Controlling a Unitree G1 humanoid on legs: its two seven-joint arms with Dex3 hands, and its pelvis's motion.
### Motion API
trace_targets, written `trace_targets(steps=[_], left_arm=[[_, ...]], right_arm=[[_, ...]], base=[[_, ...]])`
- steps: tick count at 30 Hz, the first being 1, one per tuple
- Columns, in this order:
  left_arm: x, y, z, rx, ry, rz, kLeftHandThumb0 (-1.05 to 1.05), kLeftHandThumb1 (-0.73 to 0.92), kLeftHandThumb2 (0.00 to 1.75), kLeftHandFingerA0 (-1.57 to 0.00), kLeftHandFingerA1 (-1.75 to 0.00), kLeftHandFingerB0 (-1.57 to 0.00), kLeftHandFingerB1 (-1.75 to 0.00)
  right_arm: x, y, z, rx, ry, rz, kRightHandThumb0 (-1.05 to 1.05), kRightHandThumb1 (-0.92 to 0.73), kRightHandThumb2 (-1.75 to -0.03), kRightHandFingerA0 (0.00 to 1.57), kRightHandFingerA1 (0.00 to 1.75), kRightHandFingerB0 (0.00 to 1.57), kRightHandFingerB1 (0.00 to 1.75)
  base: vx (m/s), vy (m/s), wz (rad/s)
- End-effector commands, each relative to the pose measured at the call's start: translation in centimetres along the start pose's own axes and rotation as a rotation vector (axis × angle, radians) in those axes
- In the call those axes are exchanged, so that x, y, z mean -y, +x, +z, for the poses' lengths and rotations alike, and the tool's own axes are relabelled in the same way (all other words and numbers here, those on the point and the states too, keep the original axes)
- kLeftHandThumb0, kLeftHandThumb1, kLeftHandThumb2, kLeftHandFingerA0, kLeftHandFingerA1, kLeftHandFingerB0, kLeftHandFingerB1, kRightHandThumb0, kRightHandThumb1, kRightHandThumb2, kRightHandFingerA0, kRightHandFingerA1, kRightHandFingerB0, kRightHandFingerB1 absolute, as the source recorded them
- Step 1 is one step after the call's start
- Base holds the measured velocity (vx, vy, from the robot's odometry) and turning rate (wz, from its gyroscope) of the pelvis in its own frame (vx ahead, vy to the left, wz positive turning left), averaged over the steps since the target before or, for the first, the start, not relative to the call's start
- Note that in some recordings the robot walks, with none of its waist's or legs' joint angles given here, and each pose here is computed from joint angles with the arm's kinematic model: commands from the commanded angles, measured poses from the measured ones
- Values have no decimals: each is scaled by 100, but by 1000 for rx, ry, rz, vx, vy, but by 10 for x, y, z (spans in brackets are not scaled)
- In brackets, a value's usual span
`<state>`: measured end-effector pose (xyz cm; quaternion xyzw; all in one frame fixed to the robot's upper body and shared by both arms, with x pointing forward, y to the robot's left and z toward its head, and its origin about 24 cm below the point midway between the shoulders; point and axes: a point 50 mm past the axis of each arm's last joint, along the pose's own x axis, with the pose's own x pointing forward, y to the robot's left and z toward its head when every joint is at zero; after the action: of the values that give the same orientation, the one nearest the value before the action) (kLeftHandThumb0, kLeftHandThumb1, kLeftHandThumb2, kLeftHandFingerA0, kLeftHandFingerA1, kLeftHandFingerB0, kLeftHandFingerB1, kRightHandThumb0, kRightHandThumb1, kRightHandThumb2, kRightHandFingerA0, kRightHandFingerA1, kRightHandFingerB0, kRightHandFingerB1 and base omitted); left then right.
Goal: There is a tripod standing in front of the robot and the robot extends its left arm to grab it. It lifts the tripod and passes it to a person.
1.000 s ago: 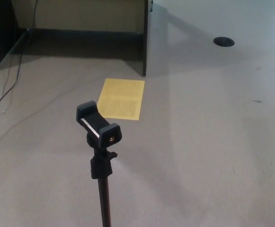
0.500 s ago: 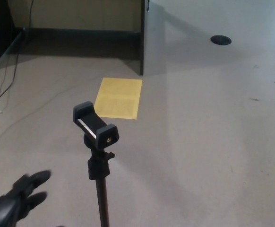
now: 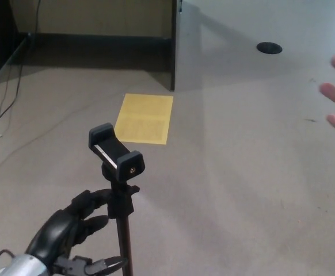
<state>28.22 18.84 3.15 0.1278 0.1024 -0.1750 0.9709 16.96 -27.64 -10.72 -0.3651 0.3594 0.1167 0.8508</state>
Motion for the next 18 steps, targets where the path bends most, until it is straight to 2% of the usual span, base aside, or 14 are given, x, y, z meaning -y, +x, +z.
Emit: trace_targets(steps=[1,10,13,18], left_arm=[[2,5,-3,-77,-42,-38,-32,19,82,-4,-48,0,-48],[10,22,18,-101,-172,-105,-31,23,82,-3,-47,0,-48],[16,29,23,-105,-231,-130,-31,23,82,-3,-47,0,-48],[23,43,31,-125,-204,-136,-28,28,84,-3,-47,0,-48]], right_arm=[[-2,-1,-1,8,-3,3,-38,-69,-61,68,41,44,35],[-5,-1,4,40,-3,-4,-39,-69,-61,65,41,45,35],[-8,-1,5,50,1,-8,-38,-68,-60,69,42,47,36],[-7,0,8,61,6,1,-38,-69,-60,68,42,45,35]], base=[[0,0,0],[0,0,0],[0,0,0],[0,0,0]])
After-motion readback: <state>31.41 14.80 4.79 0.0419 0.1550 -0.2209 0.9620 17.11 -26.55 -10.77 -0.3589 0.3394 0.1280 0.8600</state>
